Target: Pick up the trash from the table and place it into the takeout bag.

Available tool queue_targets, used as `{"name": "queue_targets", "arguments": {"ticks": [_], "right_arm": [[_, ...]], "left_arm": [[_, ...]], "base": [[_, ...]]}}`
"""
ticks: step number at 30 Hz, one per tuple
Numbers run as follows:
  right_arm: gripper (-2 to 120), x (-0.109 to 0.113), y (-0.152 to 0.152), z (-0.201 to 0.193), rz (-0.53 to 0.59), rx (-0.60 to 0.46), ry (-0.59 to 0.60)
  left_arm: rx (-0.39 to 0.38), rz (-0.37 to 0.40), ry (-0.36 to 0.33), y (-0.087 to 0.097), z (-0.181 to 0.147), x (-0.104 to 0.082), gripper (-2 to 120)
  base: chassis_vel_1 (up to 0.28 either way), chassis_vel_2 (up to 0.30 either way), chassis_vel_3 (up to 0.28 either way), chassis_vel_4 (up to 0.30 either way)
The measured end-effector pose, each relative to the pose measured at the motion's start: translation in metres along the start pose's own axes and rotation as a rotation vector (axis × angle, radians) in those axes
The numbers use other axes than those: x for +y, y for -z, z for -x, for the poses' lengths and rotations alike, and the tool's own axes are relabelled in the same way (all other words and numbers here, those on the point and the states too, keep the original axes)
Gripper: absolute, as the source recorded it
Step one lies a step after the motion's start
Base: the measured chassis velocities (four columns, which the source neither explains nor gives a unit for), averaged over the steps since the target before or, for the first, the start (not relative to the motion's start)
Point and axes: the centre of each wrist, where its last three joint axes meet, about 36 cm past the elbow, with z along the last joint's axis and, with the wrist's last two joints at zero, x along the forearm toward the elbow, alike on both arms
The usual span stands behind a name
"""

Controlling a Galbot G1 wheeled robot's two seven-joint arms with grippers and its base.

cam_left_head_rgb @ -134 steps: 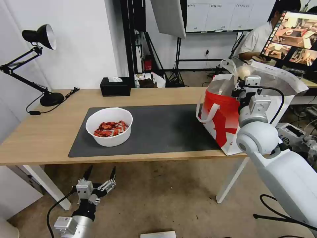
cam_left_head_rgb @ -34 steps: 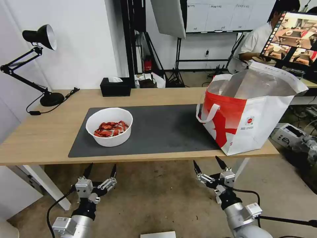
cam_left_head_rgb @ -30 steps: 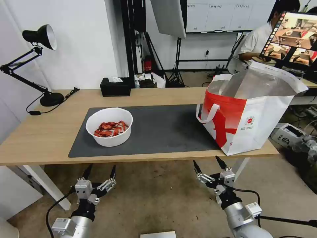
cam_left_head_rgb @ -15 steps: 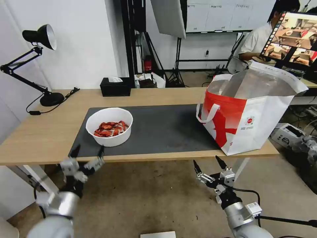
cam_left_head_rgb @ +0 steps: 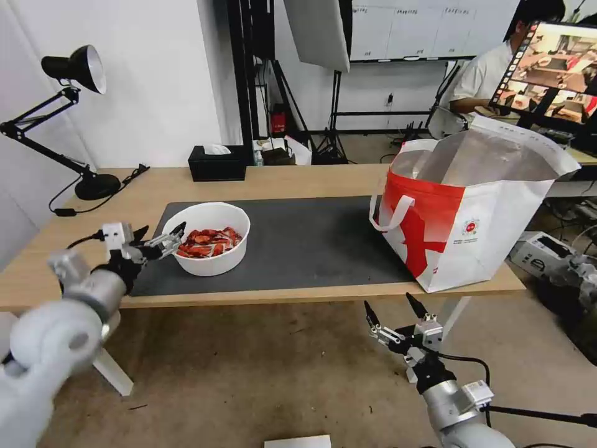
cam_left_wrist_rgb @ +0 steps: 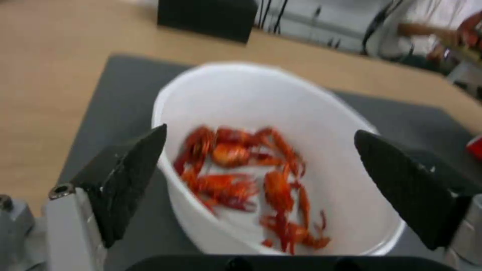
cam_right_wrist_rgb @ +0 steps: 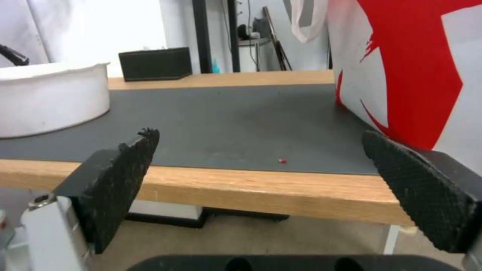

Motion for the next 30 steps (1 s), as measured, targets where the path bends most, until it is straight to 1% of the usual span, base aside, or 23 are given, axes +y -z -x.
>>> {"name": "queue_targets", "arguments": {"ticks": [1, 4, 5, 6, 8, 9, 11, 12, 14, 17, 20, 24, 30], "right_arm": [[100, 0.0, 0.0, 0.0, 0.0, 0.0, 0.0], [100, 0.0, 0.0, 0.0, 0.0, 0.0, 0.0], [100, 0.0, 0.0, 0.0, 0.0, 0.0, 0.0], [100, 0.0, 0.0, 0.0, 0.0, 0.0, 0.0], [100, 0.0, 0.0, 0.0, 0.0, 0.0, 0.0], [100, 0.0, 0.0, 0.0, 0.0, 0.0, 0.0], [100, 0.0, 0.0, 0.0, 0.0, 0.0, 0.0], [100, 0.0, 0.0, 0.0, 0.0, 0.0, 0.0], [100, 0.0, 0.0, 0.0, 0.0, 0.0, 0.0], [100, 0.0, 0.0, 0.0, 0.0, 0.0, 0.001], [100, 0.0, 0.0, 0.0, 0.0, 0.0, 0.001], [100, 0.0, 0.0, 0.0, 0.0, 0.0, 0.001], [100, 0.0, 0.0, 0.0, 0.0, 0.0, 0.001]], "left_arm": [[0.0, 0.0, 0.0, 0.0, 0.0, 0.0, 100], [0.135, -0.052, 0.02, 0.022, 0.017, 0.01, 100], [0.155, -0.066, 0.025, 0.027, 0.023, 0.012, 100], [0.155, -0.066, 0.025, 0.027, 0.023, 0.012, 100], [0.186, -0.084, 0.035, 0.037, 0.036, 0.017, 100], [0.186, -0.084, 0.035, 0.037, 0.036, 0.017, 100], [0.219, -0.092, 0.039, 0.043, 0.046, 0.018, 100], [0.219, -0.092, 0.039, 0.043, 0.046, 0.018, 100], [0.245, -0.101, 0.054, 0.049, 0.059, 0.018, 100], [0.249, -0.118, 0.065, 0.054, 0.064, 0.021, 100], [0.258, -0.132, 0.085, 0.054, 0.067, 0.027, 100], [0.266, -0.133, 0.099, 0.052, 0.07, 0.028, 100], [0.277, -0.141, 0.142, 0.048, 0.074, 0.029, 100]], "base": [[0.0, 0.0, 0.0, 0.0], [0.0, 0.0, 0.0, 0.0], [0.0, 0.0, 0.0, 0.0], [0.0, 0.0, 0.0, 0.0], [0.0, 0.0, 0.0, 0.0], [0.0, 0.0, 0.0, 0.0], [0.0, 0.0, 0.0, 0.0], [0.0, 0.0, 0.0, 0.0], [0.0, 0.0, 0.0, 0.0], [0.0, 0.0, 0.0, 0.0], [0.0, 0.0, 0.0, 0.0], [0.0, 0.0, 0.0, 0.0], [0.0, 0.0, 0.0, 0.0]]}}
